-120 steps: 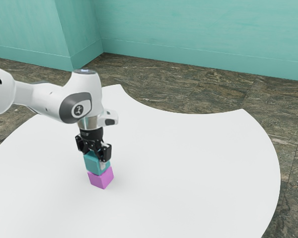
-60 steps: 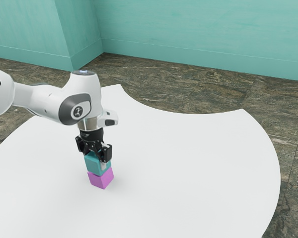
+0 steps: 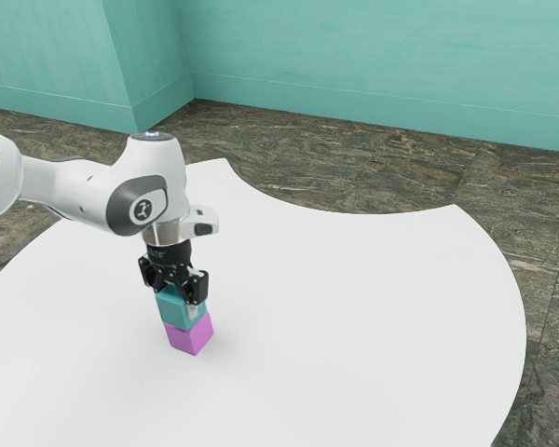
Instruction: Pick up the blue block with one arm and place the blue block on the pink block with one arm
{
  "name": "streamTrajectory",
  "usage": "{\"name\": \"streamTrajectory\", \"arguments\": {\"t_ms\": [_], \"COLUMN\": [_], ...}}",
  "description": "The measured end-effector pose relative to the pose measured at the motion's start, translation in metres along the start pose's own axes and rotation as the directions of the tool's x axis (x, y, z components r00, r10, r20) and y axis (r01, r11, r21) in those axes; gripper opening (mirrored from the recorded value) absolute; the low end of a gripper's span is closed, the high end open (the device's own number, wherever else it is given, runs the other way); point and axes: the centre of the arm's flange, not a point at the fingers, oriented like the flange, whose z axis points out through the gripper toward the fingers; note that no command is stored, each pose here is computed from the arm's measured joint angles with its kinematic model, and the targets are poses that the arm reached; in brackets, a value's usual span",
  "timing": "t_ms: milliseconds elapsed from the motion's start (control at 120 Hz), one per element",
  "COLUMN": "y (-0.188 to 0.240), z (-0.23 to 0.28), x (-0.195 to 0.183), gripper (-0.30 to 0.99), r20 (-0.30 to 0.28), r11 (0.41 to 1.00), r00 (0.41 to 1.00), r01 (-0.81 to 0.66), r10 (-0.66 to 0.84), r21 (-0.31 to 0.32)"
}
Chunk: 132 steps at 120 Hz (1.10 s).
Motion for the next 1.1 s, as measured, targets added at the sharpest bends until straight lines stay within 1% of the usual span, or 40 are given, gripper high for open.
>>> {"name": "streamTrajectory", "arguments": {"t_ms": [33,117,200,383,533,683,775,875,983,1100], "y": [0.0,0.0,0.001,0.001,0.0,-0.001,-0.003,-0.005,-0.008,-0.008], "z": [0.0,0.0,0.0,-0.001,-0.012,-0.038,-0.062,-0.069,-0.07,-0.071], "x": [0.0,0.0,0.0,0.0,-0.002,-0.008,-0.015,-0.019,-0.021,-0.022], "gripper": [0.4,0.49,0.56,0.64,0.66,0.68,0.68,0.69,0.69,0.69], "r20": [0.0,-0.001,-0.001,-0.003,-0.021,-0.064,-0.095,-0.092,-0.08,-0.073], "r11": [1.0,1.0,1.0,1.0,1.0,1.0,0.999,0.999,0.999,0.999], "r00": [1.0,1.0,1.0,1.0,1.0,0.998,0.995,0.996,0.996,0.997], "r01": [0.0,0.001,0.002,0.004,0.004,0.007,0.013,0.018,0.035,0.041], "r10": [0.0,-0.001,-0.002,-0.004,-0.004,-0.006,-0.009,-0.015,-0.034,-0.04], "r21": [0.0,-0.001,-0.003,-0.004,0.003,0.018,0.032,0.035,0.011,0.001]}}
